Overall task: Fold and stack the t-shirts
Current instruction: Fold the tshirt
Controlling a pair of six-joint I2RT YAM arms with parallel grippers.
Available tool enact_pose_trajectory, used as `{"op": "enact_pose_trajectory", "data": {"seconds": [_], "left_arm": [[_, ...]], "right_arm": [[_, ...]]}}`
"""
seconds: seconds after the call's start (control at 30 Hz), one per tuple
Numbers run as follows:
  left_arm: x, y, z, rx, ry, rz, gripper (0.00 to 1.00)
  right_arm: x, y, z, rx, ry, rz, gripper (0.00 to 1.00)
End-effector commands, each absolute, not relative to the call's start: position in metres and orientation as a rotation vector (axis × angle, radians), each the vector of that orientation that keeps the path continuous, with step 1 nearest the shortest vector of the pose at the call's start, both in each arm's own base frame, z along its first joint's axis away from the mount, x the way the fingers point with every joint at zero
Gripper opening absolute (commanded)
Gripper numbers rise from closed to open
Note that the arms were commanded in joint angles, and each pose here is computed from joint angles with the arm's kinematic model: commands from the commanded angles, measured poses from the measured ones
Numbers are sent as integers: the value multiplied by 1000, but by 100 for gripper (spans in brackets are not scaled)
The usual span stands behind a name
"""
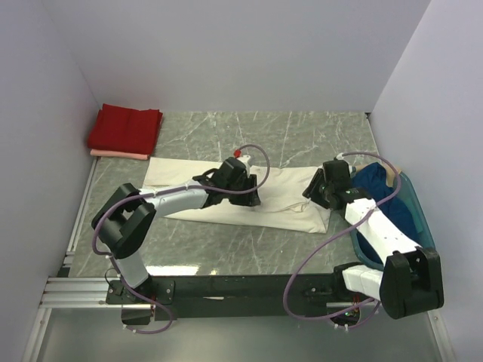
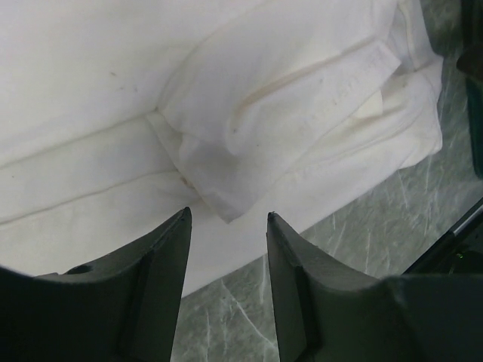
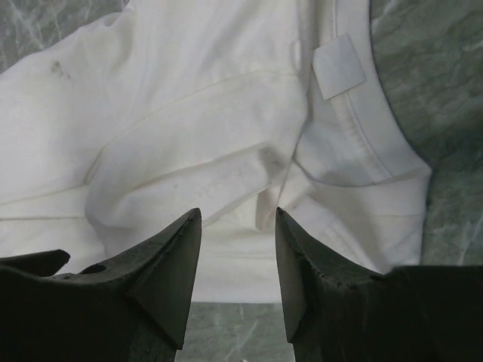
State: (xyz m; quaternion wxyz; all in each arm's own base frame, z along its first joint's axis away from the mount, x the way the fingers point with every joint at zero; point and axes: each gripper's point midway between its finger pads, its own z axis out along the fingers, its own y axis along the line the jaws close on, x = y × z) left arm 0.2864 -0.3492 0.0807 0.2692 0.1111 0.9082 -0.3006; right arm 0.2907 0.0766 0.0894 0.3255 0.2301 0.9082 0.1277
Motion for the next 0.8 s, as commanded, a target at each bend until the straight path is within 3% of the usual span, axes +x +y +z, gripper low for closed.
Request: {"op": "enact_pose_trajectory", "data": {"seconds": [0.0, 0.77], "left_arm": [[293, -352, 88, 322, 2412, -742, 50], [285, -378, 67, 333, 2467, -792, 49]], "right_arm": [[291, 69, 89, 572, 2374, 315, 51], [307, 73, 48, 615, 2451, 355, 50]]}}
